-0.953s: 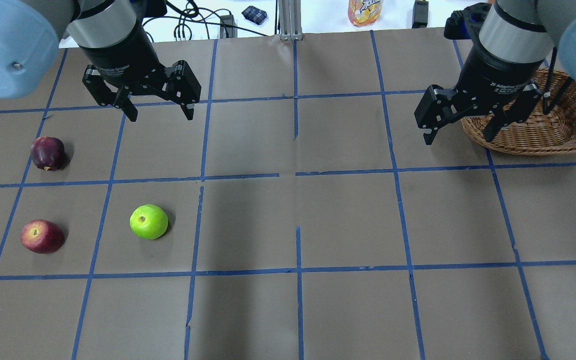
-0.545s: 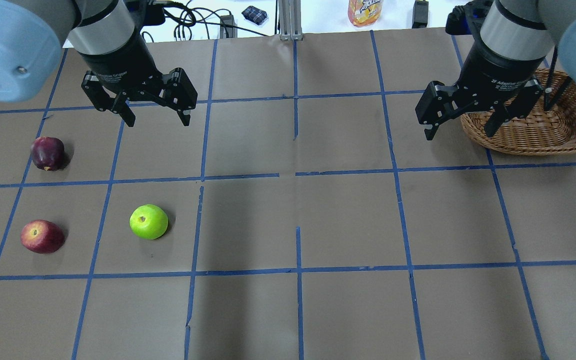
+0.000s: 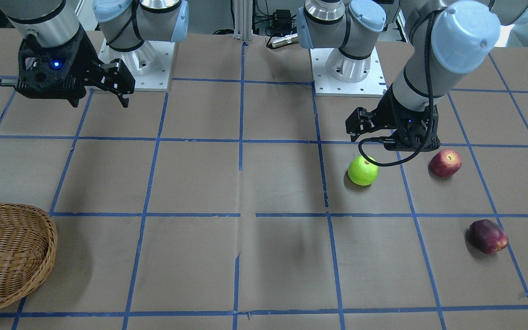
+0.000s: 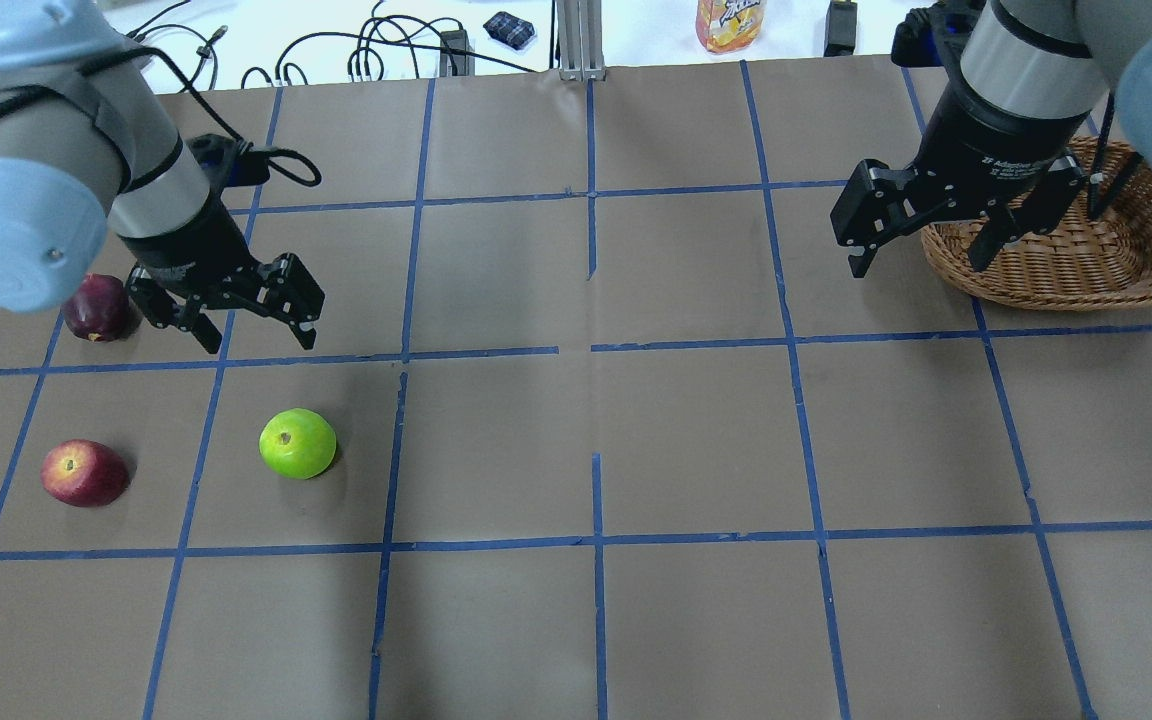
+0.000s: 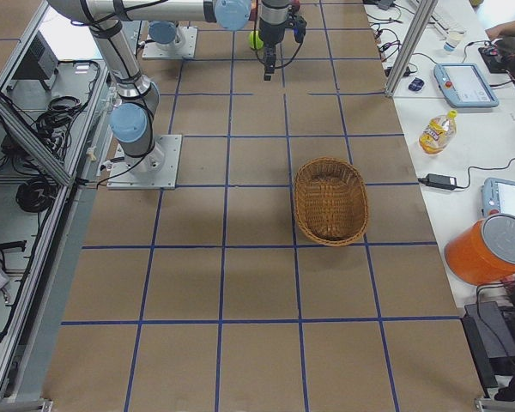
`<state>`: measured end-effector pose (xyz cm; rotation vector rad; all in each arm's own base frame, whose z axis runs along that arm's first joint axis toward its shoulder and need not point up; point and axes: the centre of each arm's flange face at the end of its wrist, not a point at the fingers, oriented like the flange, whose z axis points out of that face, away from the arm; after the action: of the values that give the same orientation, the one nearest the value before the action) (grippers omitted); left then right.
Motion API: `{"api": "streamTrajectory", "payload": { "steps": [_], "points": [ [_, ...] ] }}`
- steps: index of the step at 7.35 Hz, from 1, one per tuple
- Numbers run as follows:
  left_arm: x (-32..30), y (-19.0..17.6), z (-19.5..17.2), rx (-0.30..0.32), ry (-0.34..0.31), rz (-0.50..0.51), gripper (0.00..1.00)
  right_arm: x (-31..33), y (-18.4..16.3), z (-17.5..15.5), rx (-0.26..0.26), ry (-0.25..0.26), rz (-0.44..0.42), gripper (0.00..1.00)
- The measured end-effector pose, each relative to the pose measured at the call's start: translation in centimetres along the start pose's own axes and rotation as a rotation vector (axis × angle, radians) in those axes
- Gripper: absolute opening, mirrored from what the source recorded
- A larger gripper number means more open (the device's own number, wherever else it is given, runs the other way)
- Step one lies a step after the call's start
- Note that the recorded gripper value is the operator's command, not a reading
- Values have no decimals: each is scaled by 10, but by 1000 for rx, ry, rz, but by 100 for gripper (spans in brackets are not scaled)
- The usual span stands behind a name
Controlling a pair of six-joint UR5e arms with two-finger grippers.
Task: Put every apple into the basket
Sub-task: 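Move the left gripper down toward the green apple, then close the left gripper around the green apple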
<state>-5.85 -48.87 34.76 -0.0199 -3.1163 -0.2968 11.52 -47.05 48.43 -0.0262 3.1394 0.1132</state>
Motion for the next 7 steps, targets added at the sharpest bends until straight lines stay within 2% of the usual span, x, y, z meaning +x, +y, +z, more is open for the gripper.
{"api": "streamTrajectory", "payload": {
  "steps": [2,3,5,6,7],
  "points": [
    [-15,7,84,27,-69,30,100,0,0,0,0,1,1,100],
    [-17,10,111,33,-86,62,100,0,0,0,0,1,1,100],
    [-17,10,142,7,-81,81,98,0,0,1,-1,0,1,100],
    [-17,9,150,-7,-77,88,68,0,0,1,-1,-1,1,100],
    [-17,7,155,-15,-77,93,41,0,-1,1,-2,-1,1,100]
  ]
}}
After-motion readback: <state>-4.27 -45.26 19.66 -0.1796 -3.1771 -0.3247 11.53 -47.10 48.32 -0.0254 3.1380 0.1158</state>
